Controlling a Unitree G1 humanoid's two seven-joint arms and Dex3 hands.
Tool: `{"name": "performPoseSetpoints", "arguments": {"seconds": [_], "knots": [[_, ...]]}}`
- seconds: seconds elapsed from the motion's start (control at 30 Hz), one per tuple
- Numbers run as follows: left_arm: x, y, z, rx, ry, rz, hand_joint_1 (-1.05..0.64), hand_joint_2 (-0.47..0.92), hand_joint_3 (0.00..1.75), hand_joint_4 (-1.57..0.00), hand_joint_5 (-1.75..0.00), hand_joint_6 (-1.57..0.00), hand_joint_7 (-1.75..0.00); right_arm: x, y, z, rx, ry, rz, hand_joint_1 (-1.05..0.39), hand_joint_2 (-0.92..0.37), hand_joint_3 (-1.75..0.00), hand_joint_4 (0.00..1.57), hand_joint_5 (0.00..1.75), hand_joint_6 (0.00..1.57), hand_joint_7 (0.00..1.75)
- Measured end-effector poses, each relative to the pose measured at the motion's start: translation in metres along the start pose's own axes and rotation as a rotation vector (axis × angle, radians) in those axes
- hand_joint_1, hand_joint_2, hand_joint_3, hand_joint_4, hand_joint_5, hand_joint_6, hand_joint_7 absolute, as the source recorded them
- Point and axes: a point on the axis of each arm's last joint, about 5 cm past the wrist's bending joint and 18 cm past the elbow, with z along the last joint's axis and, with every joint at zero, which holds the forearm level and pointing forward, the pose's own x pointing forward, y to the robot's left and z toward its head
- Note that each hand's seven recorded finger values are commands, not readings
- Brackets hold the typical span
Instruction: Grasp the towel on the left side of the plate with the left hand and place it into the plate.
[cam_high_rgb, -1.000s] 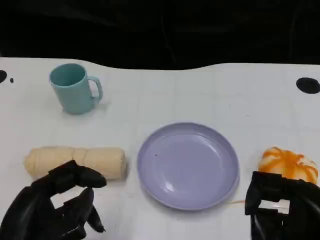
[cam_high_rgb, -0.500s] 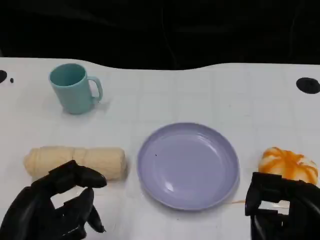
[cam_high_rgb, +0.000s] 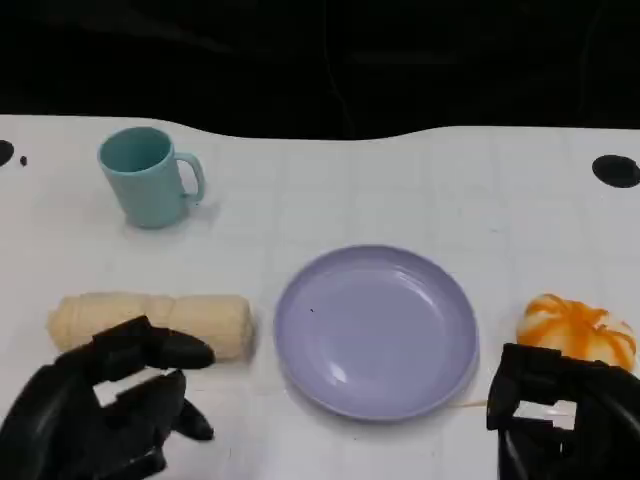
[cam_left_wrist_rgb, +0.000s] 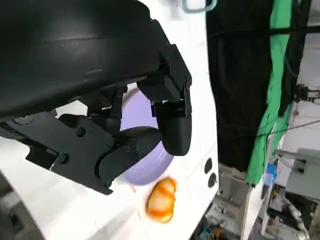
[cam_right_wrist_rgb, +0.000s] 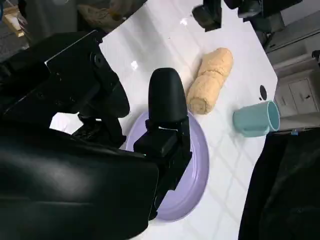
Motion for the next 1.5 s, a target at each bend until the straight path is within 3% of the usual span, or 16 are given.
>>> {"name": "performPoseSetpoints", "arguments": {"seconds": [0.13,0.27,0.47,0.67,0.87,1.07,1.5], "knots": [[0.001,0.006,0.008,0.236,-0.073,0.032,-0.34,0.92,0.19,-0.56,-0.57,-0.67,-0.08,0.001,0.0011,0.0,-0.001,0.001,-0.001,0.1,-0.56,-1.43,0.81,1.75,0.66,1.67],[0.001,0.006,0.015,0.463,-0.082,0.04,-0.42,0.92,0.06,-0.45,-0.36,-0.54,0.0,0.002,0.0018,0.001,-0.005,0.005,0.001,0.1,-0.56,-1.42,0.81,1.75,0.65,1.67],[0.004,-0.002,0.028,0.947,-0.114,0.068,-0.49,0.92,0.04,-0.33,-0.25,-0.37,0.0,0.002,0.0023,0.003,-0.011,0.004,0.002,0.1,-0.54,-1.43,0.81,1.75,0.65,1.68],[0.018,-0.008,0.039,1.254,-0.121,0.042,-0.59,0.92,0.04,-0.25,-0.2,-0.23,0.0,0.002,0.0028,0.004,-0.015,0.006,0.0,0.1,-0.53,-1.44,0.81,1.75,0.65,1.68],[0.042,-0.009,0.036,1.471,-0.047,0.03,-0.61,0.91,0.01,-0.23,-0.2,-0.19,0.0,0.001,0.0029,0.003,-0.015,0.009,0.0,0.1,-0.53,-1.44,0.82,1.75,0.65,1.68],[0.07,-0.007,0.029,1.549,0.077,0.012,-0.6,0.88,0.0,-0.24,-0.19,-0.21,-0.01,0.001,0.0032,0.003,-0.015,0.009,0.004,0.07,-0.52,-1.45,0.81,1.75,0.65,1.67],[0.121,-0.008,-0.001,1.591,0.261,-0.077,-0.57,0.87,0.0,-0.35,-0.17,-0.28,-0.02,0.001,0.0043,0.003,-0.019,0.007,0.01,0.09,-0.51,-1.47,0.81,1.75,0.66,1.66]]}}
